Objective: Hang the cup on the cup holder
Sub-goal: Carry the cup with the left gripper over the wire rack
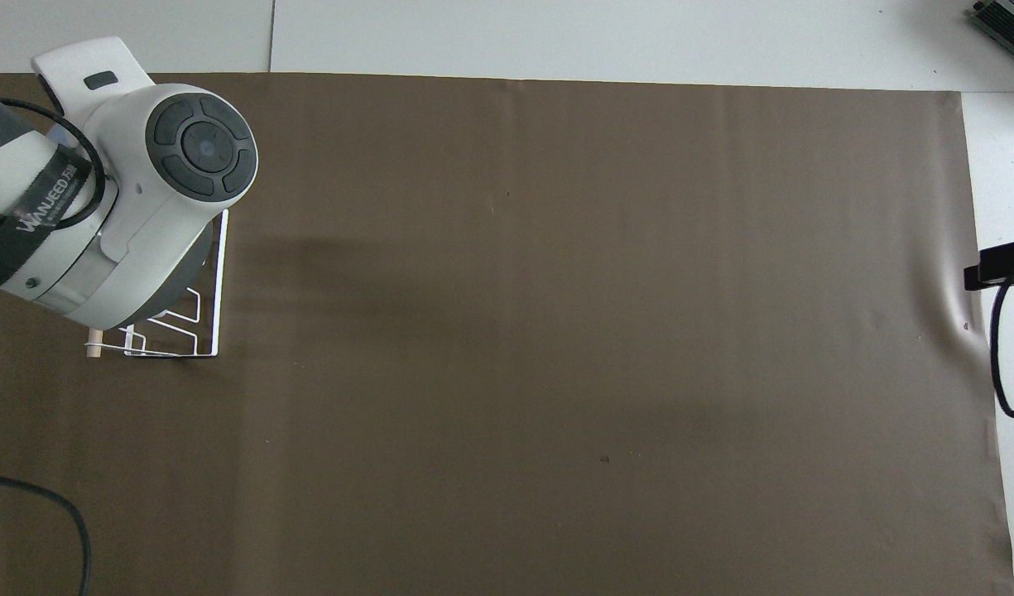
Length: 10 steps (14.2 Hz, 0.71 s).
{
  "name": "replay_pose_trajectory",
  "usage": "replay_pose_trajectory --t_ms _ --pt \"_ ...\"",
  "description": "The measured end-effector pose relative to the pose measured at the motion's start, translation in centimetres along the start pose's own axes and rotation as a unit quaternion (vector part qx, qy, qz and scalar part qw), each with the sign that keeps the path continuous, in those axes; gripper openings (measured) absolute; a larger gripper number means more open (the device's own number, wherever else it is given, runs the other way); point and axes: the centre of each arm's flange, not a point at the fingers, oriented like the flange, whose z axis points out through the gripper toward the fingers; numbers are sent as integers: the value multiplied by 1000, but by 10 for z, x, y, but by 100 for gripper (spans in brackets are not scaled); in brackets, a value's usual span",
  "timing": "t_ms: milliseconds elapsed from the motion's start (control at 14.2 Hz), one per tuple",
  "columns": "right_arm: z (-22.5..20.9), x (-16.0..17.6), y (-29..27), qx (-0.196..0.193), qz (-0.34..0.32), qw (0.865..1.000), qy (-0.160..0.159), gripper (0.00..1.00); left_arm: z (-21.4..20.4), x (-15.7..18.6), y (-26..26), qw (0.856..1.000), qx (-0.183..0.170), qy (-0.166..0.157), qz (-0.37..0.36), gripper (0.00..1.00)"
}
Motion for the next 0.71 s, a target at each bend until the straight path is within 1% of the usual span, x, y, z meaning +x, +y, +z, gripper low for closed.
replay_pose_trajectory --t_ms 212,353,494,706 --pt "-1 1 -11 1 2 1000 3 100 21 -26 7 1000 8 9 -2 76" --pt "-1 2 -14 1 1 1000 9 100 33 -42 11 1000 8 26 8 76" --pt "-1 3 -14 1 1 1000 9 100 41 -48 12 999 9 38 5 76" --pt "0 3 -14 1 1 1000 9 100 42 -48 12 999 11 41 -14 76"
